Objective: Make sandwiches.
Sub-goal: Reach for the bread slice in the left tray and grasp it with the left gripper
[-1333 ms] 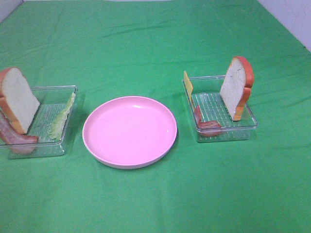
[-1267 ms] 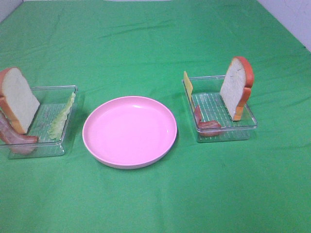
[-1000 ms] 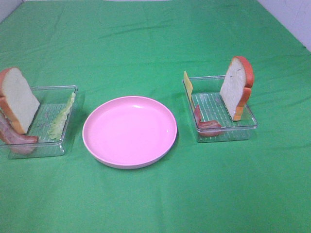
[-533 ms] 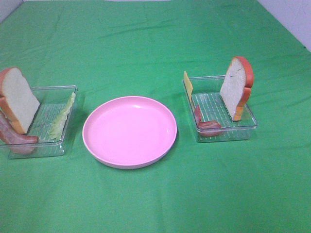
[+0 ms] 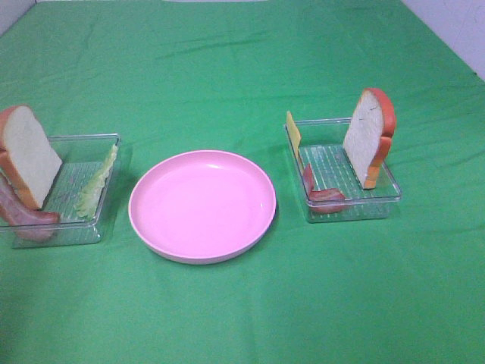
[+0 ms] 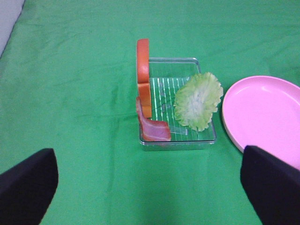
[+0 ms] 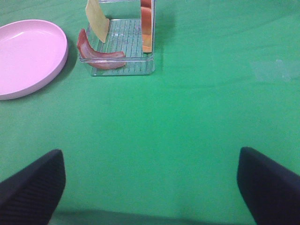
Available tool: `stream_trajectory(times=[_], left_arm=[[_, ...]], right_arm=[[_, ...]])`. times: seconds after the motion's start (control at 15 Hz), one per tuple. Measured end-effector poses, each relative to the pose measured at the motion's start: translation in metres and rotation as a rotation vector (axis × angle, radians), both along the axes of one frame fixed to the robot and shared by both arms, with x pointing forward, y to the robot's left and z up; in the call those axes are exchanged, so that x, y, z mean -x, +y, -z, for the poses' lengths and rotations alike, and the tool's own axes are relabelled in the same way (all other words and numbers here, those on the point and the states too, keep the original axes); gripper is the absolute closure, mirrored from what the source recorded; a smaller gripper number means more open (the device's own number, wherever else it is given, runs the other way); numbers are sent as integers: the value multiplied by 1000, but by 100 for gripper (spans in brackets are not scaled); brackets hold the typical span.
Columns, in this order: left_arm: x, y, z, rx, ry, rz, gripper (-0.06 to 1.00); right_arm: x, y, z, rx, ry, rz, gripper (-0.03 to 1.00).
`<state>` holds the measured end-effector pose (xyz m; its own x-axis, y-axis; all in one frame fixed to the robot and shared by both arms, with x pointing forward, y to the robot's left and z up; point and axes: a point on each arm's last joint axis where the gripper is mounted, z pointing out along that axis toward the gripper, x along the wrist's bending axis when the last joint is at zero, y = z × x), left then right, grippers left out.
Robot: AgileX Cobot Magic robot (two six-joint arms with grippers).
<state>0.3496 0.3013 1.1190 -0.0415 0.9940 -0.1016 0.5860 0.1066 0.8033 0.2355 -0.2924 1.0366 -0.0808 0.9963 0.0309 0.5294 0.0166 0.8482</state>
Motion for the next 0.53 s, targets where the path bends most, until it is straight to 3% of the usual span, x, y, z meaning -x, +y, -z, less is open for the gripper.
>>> stream_trajectory(times=[0.27, 0.53], left_arm=[[-71, 8, -16, -38, 182, -5, -4], [-152, 15, 1, -65, 343, -5, -4]], right_arm=[[0, 0, 0, 0, 0, 0, 2], [0, 0, 0, 0, 0, 0, 2]])
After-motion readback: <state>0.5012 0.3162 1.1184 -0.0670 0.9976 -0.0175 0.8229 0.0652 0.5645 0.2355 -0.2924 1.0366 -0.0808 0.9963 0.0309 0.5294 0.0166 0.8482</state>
